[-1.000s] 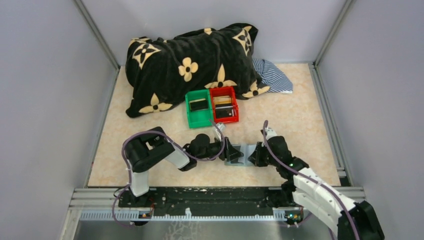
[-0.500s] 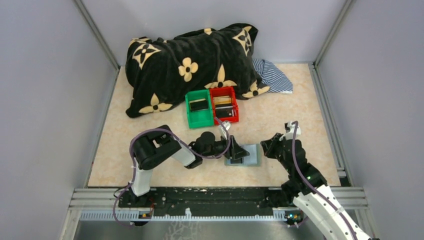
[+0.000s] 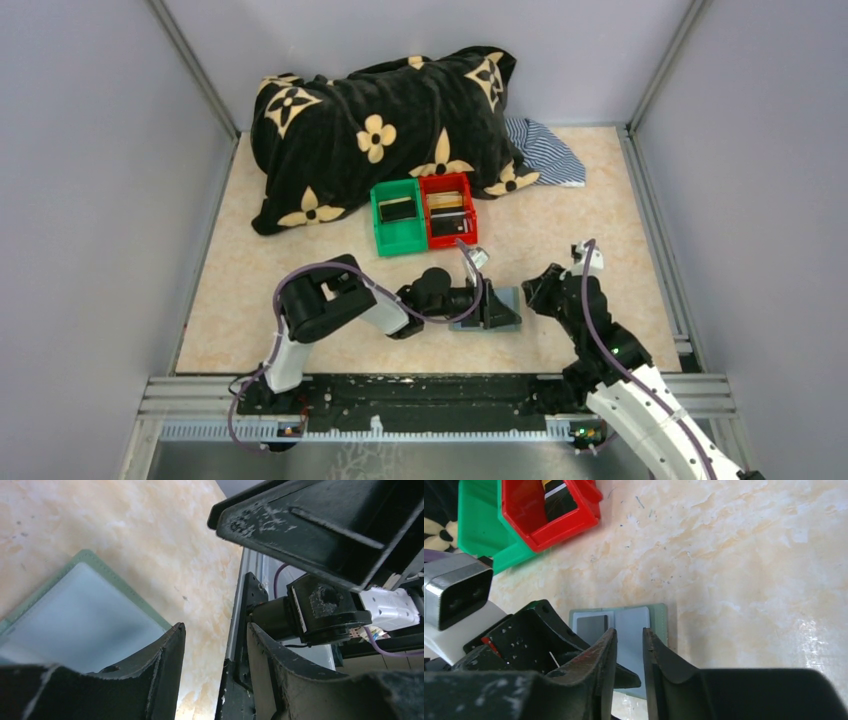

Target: Take the credit cards out of the card holder

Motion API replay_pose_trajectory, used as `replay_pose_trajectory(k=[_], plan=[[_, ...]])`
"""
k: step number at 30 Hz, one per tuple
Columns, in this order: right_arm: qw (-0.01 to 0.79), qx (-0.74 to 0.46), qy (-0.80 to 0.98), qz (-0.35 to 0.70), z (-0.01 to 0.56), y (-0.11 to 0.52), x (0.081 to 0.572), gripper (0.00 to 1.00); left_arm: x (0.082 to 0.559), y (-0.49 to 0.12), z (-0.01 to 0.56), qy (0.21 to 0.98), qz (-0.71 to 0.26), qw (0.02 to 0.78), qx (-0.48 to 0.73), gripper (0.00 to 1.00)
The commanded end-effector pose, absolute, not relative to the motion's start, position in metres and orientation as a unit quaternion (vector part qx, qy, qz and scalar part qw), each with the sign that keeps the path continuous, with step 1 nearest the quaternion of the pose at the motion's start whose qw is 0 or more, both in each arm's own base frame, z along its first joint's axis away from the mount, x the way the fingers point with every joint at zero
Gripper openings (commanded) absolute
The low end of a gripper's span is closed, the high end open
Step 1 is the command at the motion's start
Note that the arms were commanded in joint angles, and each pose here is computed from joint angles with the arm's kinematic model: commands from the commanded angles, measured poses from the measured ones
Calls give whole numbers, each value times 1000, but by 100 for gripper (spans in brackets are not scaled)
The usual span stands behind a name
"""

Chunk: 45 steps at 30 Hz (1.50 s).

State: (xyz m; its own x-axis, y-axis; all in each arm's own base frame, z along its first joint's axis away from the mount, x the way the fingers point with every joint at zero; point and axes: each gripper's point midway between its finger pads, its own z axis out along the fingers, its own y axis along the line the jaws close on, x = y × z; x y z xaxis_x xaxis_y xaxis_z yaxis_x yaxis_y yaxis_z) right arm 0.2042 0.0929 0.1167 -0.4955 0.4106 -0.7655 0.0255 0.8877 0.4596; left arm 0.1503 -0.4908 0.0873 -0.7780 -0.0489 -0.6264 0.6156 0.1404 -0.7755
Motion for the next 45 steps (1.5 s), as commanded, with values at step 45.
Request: replay_pose_trajectory(k=[45], plan=[[365, 61, 859, 354, 46, 165, 188, 20, 168, -379, 32, 781, -543, 296, 84, 45]])
